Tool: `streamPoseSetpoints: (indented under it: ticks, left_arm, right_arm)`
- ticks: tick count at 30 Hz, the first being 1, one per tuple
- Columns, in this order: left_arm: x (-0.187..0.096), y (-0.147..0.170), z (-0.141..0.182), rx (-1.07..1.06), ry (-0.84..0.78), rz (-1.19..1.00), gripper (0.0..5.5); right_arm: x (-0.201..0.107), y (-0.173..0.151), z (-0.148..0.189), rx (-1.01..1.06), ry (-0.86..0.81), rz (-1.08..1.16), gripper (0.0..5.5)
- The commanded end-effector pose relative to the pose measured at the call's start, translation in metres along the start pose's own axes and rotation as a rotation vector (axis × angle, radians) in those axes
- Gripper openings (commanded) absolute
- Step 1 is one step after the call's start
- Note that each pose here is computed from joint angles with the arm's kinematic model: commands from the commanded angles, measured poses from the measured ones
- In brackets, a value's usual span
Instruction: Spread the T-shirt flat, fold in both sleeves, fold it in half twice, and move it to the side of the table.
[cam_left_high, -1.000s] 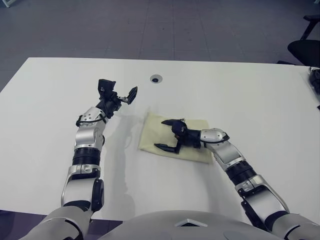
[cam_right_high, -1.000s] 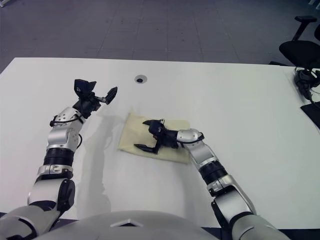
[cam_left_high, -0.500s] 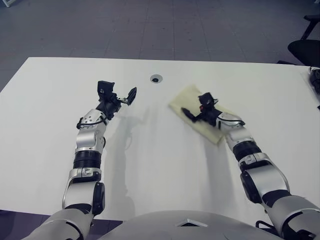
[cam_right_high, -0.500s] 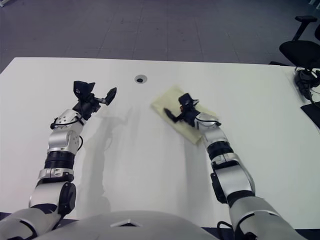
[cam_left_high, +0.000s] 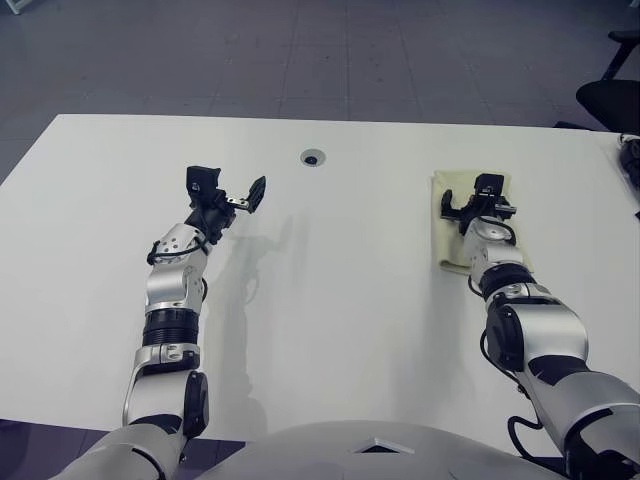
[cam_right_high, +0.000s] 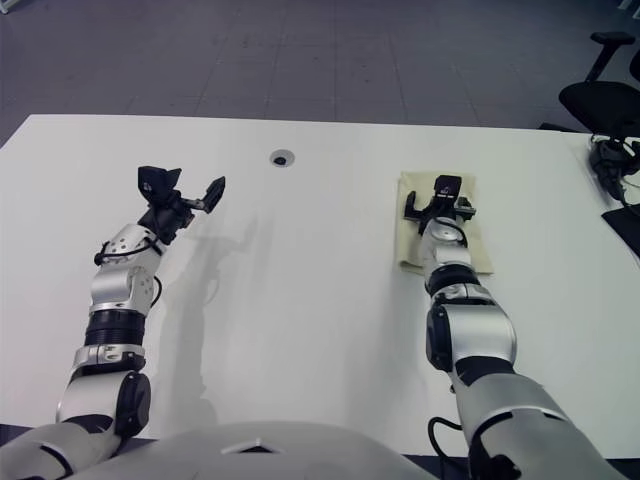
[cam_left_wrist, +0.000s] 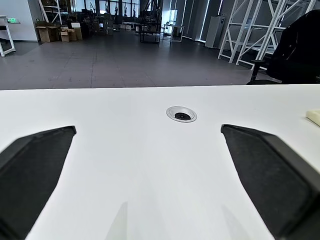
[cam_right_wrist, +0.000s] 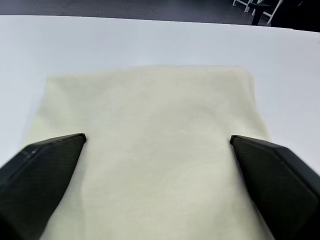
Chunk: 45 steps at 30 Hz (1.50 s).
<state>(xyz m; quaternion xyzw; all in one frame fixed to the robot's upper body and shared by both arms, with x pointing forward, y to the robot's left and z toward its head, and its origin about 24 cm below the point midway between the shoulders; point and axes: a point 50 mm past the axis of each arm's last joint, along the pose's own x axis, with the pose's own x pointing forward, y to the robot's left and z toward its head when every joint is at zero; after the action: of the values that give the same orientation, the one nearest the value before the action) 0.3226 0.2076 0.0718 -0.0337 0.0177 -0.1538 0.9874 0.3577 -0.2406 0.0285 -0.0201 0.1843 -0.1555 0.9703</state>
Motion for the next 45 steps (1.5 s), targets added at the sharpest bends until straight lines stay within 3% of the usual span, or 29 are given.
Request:
streamPoseSetpoints:
  ticks: [1, 10, 15, 19, 23, 30, 35, 45]
  left_arm:
    - [-0.002, 0.005, 0.001, 0.002, 0.008, 0.01, 5.4]
    - [0.0, 0.002, 0.006, 0.016, -0.005, 0.018, 5.4]
    - [0.003, -0.01, 0.057, 0.1, -0.188, 0.07, 5.4]
    - [0.001, -0.029, 0.095, 0.114, -0.306, 0.187, 5.4]
    - [-0.014, -0.065, 0.097, 0.058, -0.355, 0.261, 5.4]
    - [-0.027, -0.087, 0.076, 0.053, -0.417, 0.297, 5.4]
    - [-0.03, -0.102, 0.073, 0.133, -0.495, 0.224, 5.4]
    - [-0.04, -0.109, 0.073, 0.236, -0.586, 0.179, 5.4]
  right_arm:
    - [-0.008, -0.006, -0.045, -0.063, 0.166, 0.004, 5.39]
    - [-0.001, -0.01, -0.007, -0.123, -0.028, 0.005, 5.39]
    - [-0.001, -0.018, 0.065, -0.08, -0.293, 0.016, 5.39]
    - [-0.021, -0.019, 0.12, -0.022, -0.464, 0.04, 5.39]
    - [-0.071, -0.001, 0.15, 0.08, -0.575, 0.117, 5.39]
    - [-0.131, 0.042, 0.104, 0.199, -0.555, 0.207, 5.39]
    - [-0.138, 0.037, 0.078, 0.136, -0.638, 0.247, 5.39]
    - [-0.153, 0.059, 0.081, 0.077, -0.772, 0.388, 5.39]
